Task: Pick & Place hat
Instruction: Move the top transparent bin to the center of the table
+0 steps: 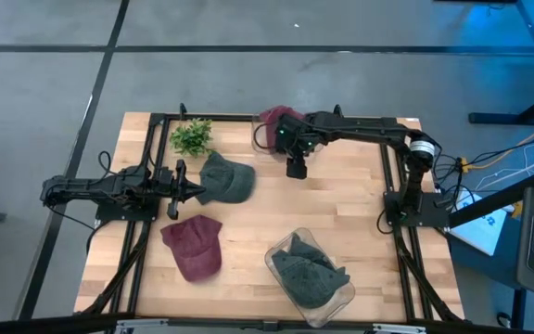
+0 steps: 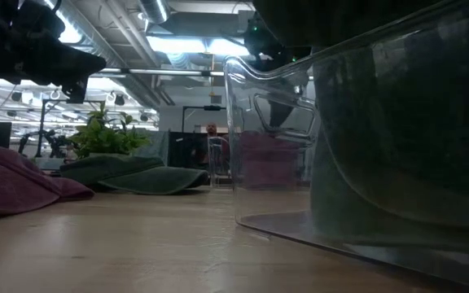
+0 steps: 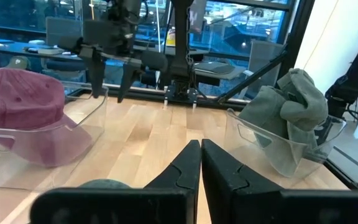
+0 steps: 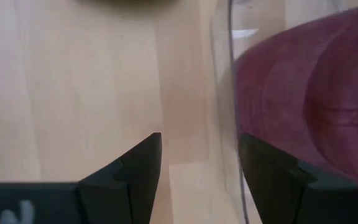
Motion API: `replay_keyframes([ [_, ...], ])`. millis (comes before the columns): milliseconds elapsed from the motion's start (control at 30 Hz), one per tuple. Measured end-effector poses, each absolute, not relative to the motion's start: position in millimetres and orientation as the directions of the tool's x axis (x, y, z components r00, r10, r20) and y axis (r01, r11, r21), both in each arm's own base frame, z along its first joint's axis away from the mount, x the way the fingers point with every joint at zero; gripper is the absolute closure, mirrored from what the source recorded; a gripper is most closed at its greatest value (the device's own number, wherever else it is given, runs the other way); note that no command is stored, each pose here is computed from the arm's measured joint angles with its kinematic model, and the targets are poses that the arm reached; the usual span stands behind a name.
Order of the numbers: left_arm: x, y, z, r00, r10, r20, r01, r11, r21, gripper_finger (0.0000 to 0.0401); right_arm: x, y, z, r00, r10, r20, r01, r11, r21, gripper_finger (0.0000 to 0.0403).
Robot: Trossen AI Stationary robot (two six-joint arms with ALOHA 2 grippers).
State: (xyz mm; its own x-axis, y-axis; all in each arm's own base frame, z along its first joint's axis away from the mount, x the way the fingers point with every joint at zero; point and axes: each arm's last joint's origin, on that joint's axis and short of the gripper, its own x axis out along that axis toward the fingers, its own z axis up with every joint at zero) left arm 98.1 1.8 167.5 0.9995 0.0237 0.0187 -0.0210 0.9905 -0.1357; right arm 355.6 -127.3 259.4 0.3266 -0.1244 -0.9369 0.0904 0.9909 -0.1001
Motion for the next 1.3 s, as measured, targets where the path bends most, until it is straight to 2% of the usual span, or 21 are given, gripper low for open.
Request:
replay_keyframes([
  [500,98,2,168,1.000,0.024,0.019,-0.021,0.991,-0.136,0.0391,361,-150,229,0.269,-0.109,-0.957,0.133,0.988,-0.075,0.0189],
  [733,98,2,168,1.000,0.024,0.019,-0.021,0.991,-0.136,0.0393,361,-146,218,0.237,0.006,-0.972,0.141,0.989,0.041,0.0189],
  [1067,98,2,167,1.000,0.024,0.018,-0.021,0.991,-0.136,0.0388,367,-123,218,0.275,0.220,-0.936,0.123,0.958,0.261,0.0189],
  [1300,98,2,168,1.000,0.024,0.019,-0.021,0.991,-0.136,0.0391,372,-100,219,0.265,0.319,-0.910,0.095,0.930,0.354,0.0189],
])
